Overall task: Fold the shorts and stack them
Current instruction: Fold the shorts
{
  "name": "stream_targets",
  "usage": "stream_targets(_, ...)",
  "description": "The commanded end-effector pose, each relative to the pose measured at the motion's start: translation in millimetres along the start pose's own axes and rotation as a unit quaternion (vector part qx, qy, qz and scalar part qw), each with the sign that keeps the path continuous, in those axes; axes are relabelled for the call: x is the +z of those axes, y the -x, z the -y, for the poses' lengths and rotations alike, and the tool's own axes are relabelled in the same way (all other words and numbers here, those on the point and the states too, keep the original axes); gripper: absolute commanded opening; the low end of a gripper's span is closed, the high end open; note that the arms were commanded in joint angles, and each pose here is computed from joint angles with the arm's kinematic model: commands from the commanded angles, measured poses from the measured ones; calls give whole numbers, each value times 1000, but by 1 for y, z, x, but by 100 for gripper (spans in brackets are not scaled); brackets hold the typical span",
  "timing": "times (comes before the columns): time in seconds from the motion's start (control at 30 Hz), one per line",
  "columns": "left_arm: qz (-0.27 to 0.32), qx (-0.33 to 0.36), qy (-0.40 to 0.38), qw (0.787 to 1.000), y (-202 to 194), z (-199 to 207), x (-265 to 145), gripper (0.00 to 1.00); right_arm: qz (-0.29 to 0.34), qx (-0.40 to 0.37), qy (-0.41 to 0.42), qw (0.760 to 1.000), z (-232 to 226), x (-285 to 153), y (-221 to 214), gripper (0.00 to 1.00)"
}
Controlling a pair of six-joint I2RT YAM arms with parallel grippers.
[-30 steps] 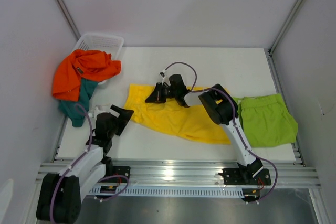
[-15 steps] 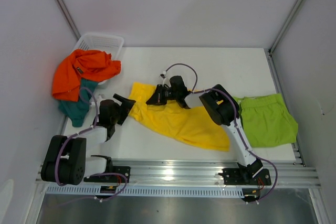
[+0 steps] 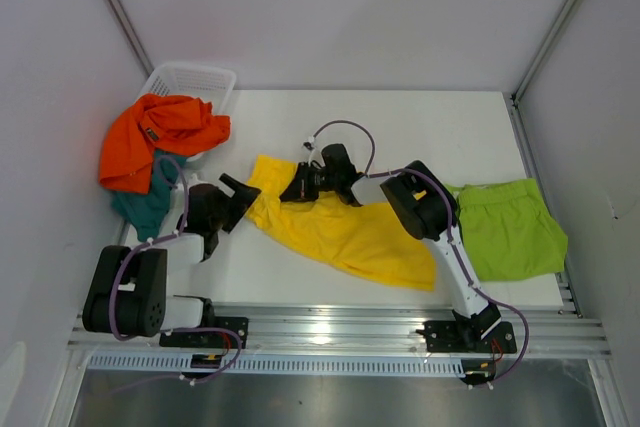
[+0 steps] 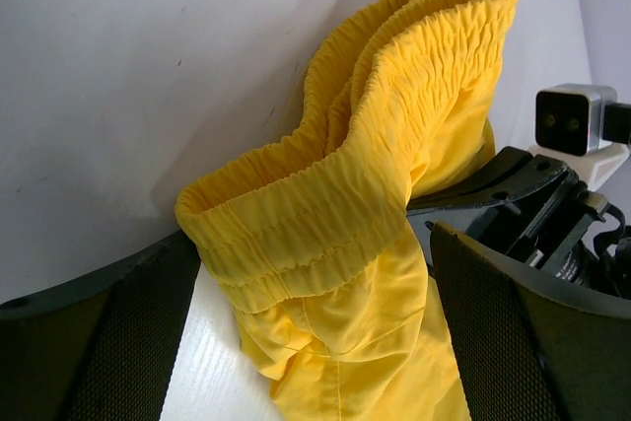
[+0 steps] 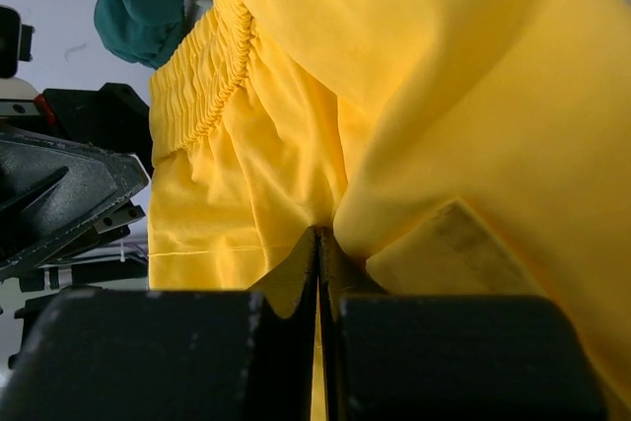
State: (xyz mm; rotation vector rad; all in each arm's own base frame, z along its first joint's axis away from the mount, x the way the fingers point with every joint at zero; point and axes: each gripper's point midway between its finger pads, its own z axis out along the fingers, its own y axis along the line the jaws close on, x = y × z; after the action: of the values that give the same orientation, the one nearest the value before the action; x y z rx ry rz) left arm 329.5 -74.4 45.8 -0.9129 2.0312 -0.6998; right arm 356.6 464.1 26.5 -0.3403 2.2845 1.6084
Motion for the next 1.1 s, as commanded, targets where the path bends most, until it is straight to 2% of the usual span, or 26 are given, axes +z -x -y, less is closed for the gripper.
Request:
stream_targets(0.0, 4, 40, -36, 999, 6, 14, 0, 98, -41, 5, -32, 999, 8, 3, -27, 0)
stream_targets(0.2, 0, 56, -70, 996, 4, 26, -1, 89, -47, -2, -40, 998, 9, 7, -29, 0)
stream_targets(0.33, -2, 59, -74, 996, 4, 27, -1, 73, -49, -3, -40, 998, 8, 8, -30, 0)
stream_targets(0.6, 29, 60, -89, 994, 8, 27, -16, 71, -48, -18, -74, 996, 14, 5, -29, 0)
stream_targets(0.67, 41, 60, -96, 993, 11, 30, -21, 68, -50, -20, -77, 996, 15, 6, -30, 0)
stream_targets(0.77, 50, 64, -97, 992, 13, 29, -25, 54, -51, -20, -73, 996, 14, 6, -30, 0)
stream_targets(0.8, 50, 66, -97, 992, 13, 29, -25, 46, -52, -20, -74, 996, 14, 6, -31, 0)
stream_targets(0.87, 52, 70, -99, 991, 14, 31, -25, 42, -53, -21, -72, 996, 13, 6, -32, 0)
stream_targets(0.9, 46, 74, -100, 991, 12, 31, -24, 34, -55, -23, -74, 996, 13, 6, -33, 0)
stream_targets(0.97, 44, 86, -108, 989, 13, 37, -23, 27, -58, -25, -79, 995, 13, 4, -35, 0)
stream_targets(1.0, 41, 92, -110, 989, 11, 38, -23, 17, -57, -32, -84, 994, 14, 4, -35, 0)
stream_targets(1.07, 40, 102, -114, 987, 9, 41, -25, 10, -57, -36, -90, 994, 13, 3, -35, 0)
